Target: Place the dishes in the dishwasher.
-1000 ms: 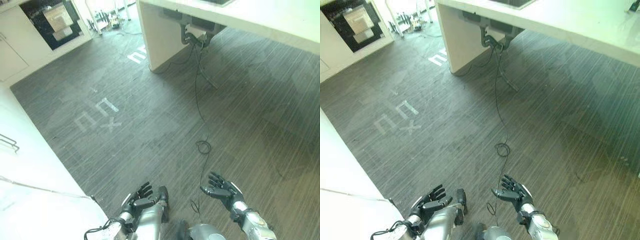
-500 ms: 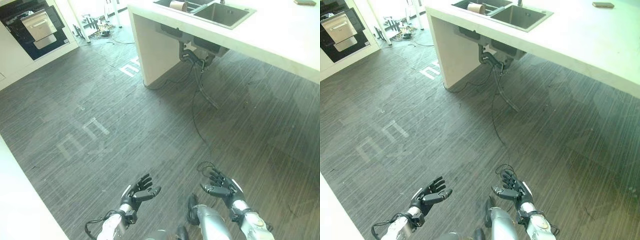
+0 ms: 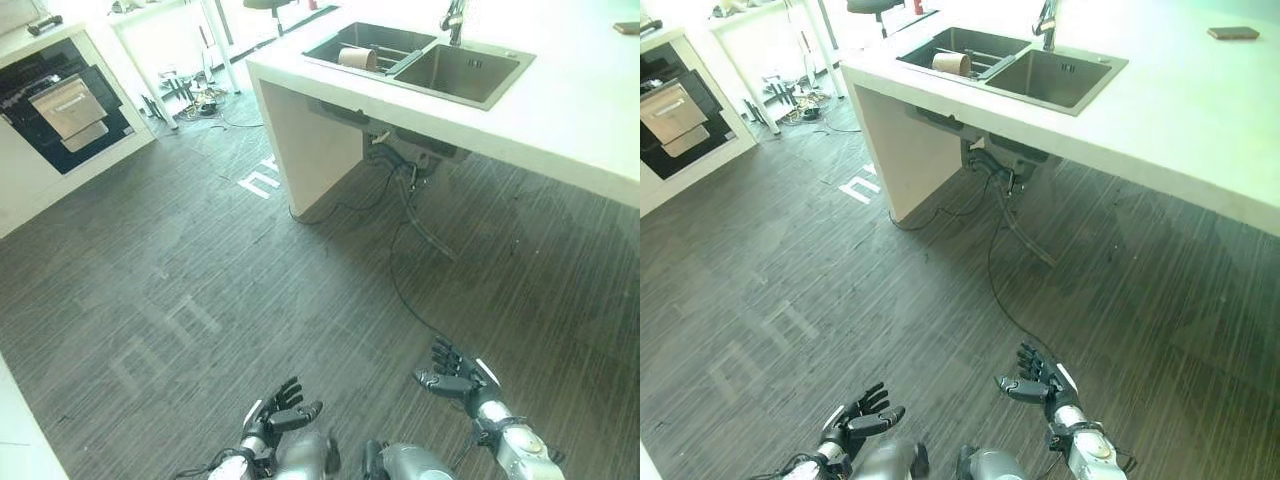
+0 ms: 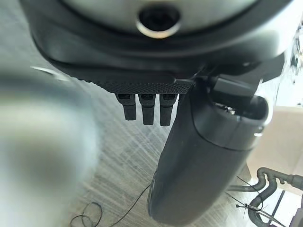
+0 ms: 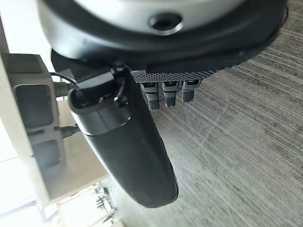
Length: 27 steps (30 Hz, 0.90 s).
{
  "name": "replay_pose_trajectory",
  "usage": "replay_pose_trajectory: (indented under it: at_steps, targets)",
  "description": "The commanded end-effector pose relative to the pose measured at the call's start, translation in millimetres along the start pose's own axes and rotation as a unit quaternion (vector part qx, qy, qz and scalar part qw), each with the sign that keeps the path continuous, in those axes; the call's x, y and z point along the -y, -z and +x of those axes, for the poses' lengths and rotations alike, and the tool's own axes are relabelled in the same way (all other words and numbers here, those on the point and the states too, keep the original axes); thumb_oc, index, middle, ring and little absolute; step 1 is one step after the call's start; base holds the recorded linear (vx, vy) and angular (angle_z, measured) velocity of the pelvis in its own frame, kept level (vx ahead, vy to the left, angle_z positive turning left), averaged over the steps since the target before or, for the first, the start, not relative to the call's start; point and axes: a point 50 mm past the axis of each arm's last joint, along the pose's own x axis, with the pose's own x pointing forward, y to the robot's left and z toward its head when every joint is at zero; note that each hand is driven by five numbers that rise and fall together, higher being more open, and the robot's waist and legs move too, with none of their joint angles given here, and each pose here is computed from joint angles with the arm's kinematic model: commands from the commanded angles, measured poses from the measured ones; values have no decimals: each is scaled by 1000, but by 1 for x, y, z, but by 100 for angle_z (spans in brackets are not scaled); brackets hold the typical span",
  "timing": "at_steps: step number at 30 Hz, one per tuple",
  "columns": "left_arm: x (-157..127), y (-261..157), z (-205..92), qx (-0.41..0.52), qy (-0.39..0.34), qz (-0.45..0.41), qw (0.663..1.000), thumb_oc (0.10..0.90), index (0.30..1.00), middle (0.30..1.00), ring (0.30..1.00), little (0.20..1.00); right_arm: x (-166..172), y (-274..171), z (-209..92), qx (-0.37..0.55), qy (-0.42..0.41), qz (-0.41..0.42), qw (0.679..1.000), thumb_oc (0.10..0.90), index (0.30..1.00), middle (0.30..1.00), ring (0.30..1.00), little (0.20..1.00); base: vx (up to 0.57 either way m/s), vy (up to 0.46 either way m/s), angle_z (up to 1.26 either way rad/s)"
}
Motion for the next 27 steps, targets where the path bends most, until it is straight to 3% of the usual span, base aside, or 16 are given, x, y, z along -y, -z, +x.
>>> replay_pose_trajectory:
  at_steps: [1,11,20,27]
  targets:
    - [10,-24,8,54,14,15,998,800,900,900,900,900,4,-45,9,95,-11,-36,995,800,900,900,900,900,313,107,-34]
    - [7,-18,1,62,25,7,998,800,900,900,900,900,11,-30,5,61,17,-33,997,800,900,900,900,900,317,212,-55]
    - [5,-36,7,75,27,57,995,800,900,900,900,900,3,-24,4,75,23,-12,997,800,900,900,900,900,227,287,32]
    - [2,-47,7,98,20,66,993,800,900,900,900,900,1,-26,6,75,17,-30,997,800,900,900,900,900,165,8,36]
